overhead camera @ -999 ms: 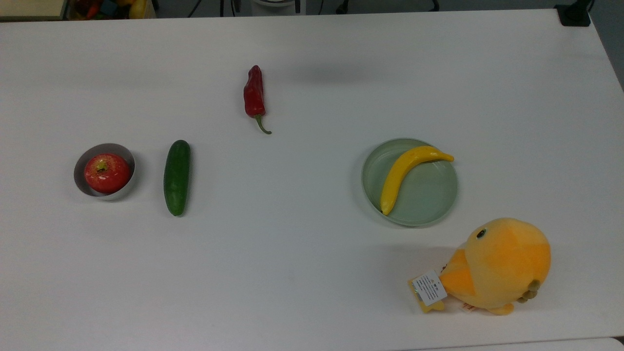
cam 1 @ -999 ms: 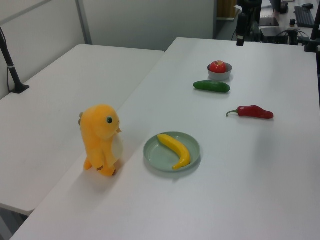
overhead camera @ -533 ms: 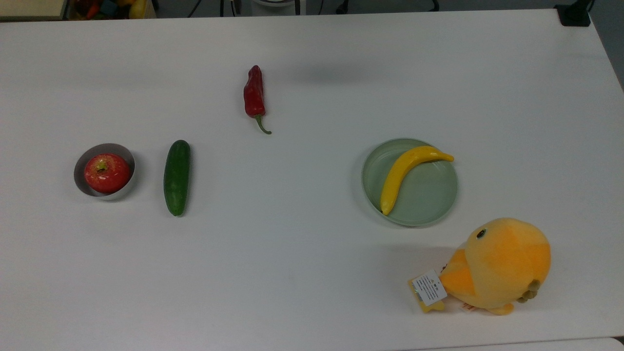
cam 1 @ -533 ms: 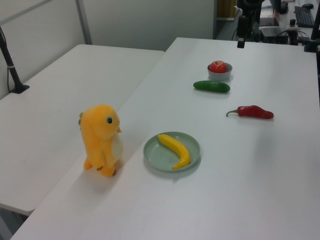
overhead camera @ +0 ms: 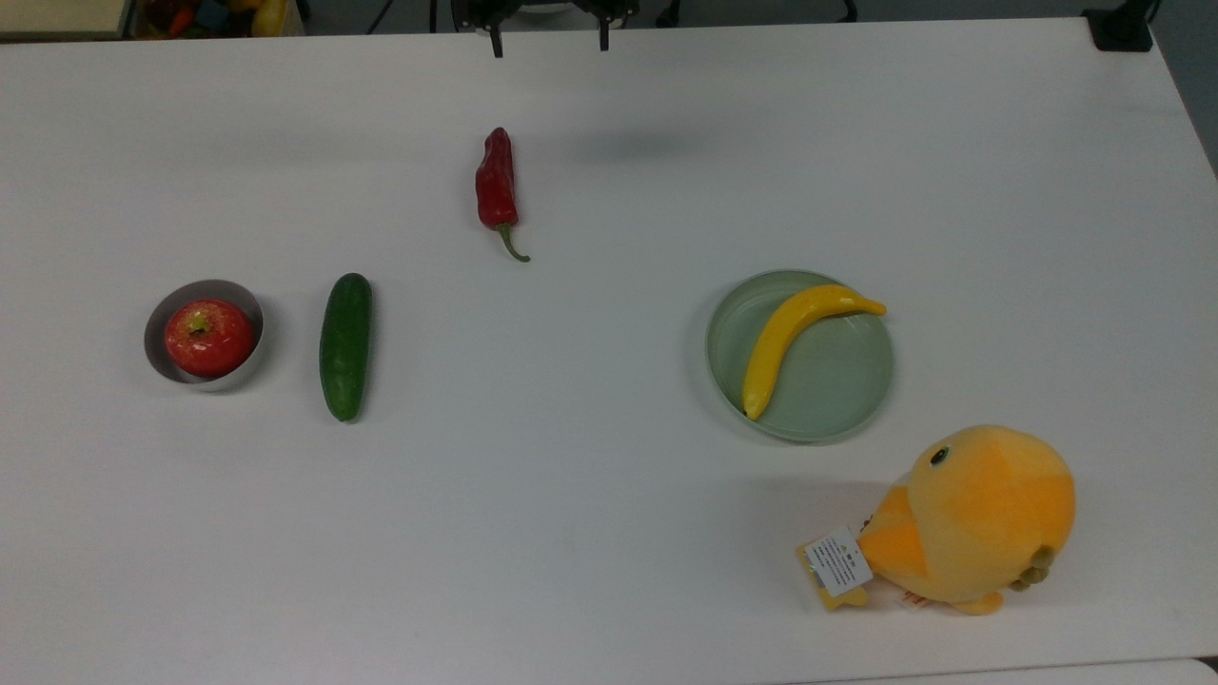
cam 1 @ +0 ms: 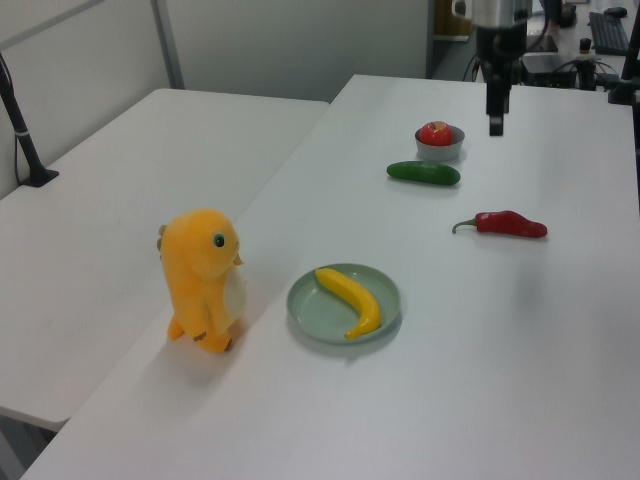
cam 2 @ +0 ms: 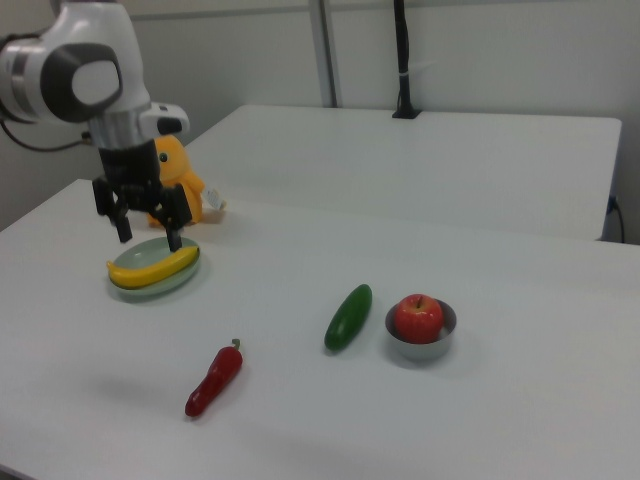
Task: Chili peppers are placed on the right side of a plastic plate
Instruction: 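Move the gripper down over the red chili pepper, then close the gripper on the chili pepper's stem end and lift it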
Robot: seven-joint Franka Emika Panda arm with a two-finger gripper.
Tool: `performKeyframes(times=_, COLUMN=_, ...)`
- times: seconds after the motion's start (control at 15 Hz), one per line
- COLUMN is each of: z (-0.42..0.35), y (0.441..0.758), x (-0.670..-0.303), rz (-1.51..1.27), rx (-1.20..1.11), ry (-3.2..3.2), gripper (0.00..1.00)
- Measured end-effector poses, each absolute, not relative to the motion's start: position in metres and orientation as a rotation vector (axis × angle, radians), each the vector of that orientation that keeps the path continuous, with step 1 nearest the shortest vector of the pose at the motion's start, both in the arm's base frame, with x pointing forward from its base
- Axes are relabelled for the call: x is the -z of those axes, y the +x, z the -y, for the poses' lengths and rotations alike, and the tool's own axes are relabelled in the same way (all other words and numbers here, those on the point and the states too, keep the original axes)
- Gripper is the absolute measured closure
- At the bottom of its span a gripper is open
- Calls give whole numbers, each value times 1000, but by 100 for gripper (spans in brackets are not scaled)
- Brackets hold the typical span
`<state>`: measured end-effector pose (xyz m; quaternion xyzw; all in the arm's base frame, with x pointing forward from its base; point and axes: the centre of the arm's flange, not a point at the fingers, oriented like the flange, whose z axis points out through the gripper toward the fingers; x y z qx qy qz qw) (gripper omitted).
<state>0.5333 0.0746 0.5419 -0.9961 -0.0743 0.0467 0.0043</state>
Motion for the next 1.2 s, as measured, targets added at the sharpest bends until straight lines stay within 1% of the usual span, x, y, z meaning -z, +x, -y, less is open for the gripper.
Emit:
performKeyframes(times=0.13, z=-72, y=529, x=-522, rz=299, rx=-211, ry=-3111, gripper=0)
performKeyframes(times=0.27, z=-58, y=523, x=-498, rz=291, rx=-292, ry=-3103, gripper=0)
performKeyframes(times=0.33, z=-51, y=523, x=-488, rz=275, rx=-297, ry=-3102, gripper=0)
performKeyframes(times=0.53, z=-30, y=521, x=-440, rz=228, rx=-274, ry=-3104, gripper=0)
performKeyframes(times=0.87, z=-25, y=520, x=-367, rz=264, rx=-211, ry=-3147, gripper=0)
performKeyframes(times=1.0, z=-22, y=516, x=-349, rz=278, rx=-191, ry=-3161, gripper=0)
performKeyframes(times=1.2, z=-15, y=511, x=-337, rz=307, rx=-200, ry=-3188, gripper=0)
